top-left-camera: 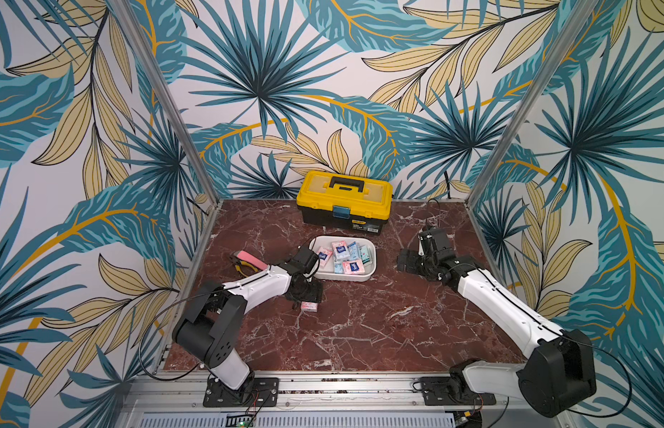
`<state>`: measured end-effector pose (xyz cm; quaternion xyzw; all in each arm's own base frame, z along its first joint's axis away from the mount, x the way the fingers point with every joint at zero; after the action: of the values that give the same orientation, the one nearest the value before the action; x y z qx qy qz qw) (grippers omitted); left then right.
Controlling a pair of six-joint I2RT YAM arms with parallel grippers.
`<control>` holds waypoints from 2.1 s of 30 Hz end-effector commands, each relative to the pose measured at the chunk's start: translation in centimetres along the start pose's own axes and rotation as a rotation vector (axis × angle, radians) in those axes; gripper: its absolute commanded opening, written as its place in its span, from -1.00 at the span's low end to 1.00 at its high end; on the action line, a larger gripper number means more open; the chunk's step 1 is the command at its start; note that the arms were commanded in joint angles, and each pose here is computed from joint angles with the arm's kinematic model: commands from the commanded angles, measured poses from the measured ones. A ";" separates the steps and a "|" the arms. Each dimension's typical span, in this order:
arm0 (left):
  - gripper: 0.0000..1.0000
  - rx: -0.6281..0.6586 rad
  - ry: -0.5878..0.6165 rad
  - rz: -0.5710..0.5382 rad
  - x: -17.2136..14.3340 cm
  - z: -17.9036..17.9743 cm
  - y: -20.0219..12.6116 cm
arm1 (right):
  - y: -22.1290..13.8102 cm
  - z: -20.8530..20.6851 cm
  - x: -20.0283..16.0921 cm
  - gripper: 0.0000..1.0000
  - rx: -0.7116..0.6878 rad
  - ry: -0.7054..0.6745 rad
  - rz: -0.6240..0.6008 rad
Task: Take the pocket tissues out of the storage box
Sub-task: Place the pocket tissues at the center of the board, then pick up the pocket tissues from the storage box.
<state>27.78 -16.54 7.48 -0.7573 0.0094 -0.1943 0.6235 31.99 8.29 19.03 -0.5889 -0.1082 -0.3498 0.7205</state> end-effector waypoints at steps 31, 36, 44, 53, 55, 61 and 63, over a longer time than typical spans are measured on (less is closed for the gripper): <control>0.79 0.060 0.226 -0.213 13.1 -2.3 -8.0 | -3.3 0.0 0.8 0.99 0.045 -0.009 -0.060; 0.70 0.084 0.286 -0.135 14.1 -2.2 -5.4 | -3.4 -0.1 0.8 0.99 0.041 -0.008 -0.067; 0.59 0.137 0.360 -0.048 15.3 -1.5 -2.1 | -3.4 -0.2 0.9 0.99 0.035 -0.010 -0.074; 0.57 0.214 0.394 0.001 16.4 -0.4 0.8 | -3.4 -0.1 1.1 0.99 0.032 -0.016 -0.076; 0.57 0.224 0.397 0.005 16.5 -0.3 1.3 | -3.4 -0.1 1.2 0.99 0.032 -0.017 -0.076; 0.56 0.242 0.403 0.027 16.7 0.2 2.7 | -3.2 0.0 1.2 0.99 0.030 -0.019 -0.071; 0.54 0.245 0.403 0.032 16.8 0.2 3.0 | -3.0 0.1 1.2 0.99 0.030 -0.017 -0.067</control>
<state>42.78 -21.43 8.71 -0.6312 0.1311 -0.3238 0.6925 30.89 7.91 21.94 -0.5688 -0.1388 -0.3706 0.7210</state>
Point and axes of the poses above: each gripper's point midway between its finger pads, its own y axis out along the fingers, its own z axis along the line the jaws close on, x = y × z, the point moved 4 cm from there along -y, back along the fingers, and after that the axes turned 10 degrees about y, right-handed, at the moved point
